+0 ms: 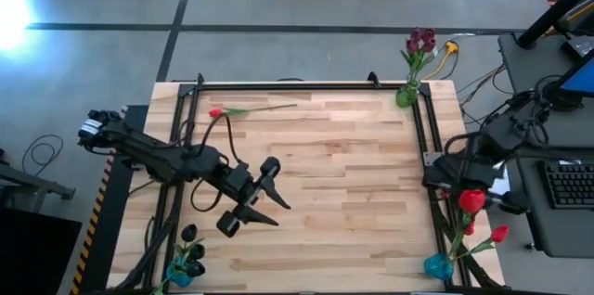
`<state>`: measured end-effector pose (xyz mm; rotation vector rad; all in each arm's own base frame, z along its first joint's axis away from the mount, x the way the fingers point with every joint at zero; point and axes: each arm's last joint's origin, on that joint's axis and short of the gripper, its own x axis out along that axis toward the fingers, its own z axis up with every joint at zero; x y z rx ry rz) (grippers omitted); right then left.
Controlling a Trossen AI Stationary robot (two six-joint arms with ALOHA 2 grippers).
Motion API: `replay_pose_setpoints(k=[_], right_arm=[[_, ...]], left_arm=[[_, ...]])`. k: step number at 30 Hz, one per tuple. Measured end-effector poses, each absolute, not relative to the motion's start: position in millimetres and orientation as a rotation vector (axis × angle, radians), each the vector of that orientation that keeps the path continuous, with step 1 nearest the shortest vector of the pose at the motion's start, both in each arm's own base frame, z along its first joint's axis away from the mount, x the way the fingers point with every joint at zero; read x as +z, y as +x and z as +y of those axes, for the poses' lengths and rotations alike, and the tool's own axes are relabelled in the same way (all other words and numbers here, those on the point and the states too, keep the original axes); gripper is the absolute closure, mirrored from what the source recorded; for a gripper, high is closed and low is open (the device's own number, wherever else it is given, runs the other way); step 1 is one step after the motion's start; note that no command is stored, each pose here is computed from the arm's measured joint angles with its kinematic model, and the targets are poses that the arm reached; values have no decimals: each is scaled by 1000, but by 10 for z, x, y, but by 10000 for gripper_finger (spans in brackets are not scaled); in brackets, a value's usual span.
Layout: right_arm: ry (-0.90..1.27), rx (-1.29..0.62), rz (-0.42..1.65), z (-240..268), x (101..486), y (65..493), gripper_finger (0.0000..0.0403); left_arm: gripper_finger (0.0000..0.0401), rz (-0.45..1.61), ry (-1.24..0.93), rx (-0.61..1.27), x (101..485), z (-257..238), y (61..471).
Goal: Sort flowers into vase by color
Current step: Put the red tulip into the right blue vase
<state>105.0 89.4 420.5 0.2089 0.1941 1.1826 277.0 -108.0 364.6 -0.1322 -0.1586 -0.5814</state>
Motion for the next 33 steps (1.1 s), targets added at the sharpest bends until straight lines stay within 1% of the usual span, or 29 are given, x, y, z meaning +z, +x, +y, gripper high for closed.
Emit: replay_pose_setpoints(k=[6, 11, 17, 25, 33], right_arm=[[191, 1222, 268, 1028, 3882, 1133, 394], [176, 1276, 325, 1116, 3670, 1132, 394], [108, 1296, 287, 1166, 3622, 1106, 394], [66, 1335, 270, 1274, 3475, 1073, 394], [61, 1338, 304, 1296, 3389, 1077, 394]], left_arm=[[230, -169, -136, -585, 3675, -1079, 2741], [230, -153, -192, -592, 3679, -1079, 2737], [230, -151, -248, -630, 3726, -1071, 2690], [230, -171, -243, -612, 3803, -990, 2620], [230, -175, -230, -608, 3831, -966, 2582]])
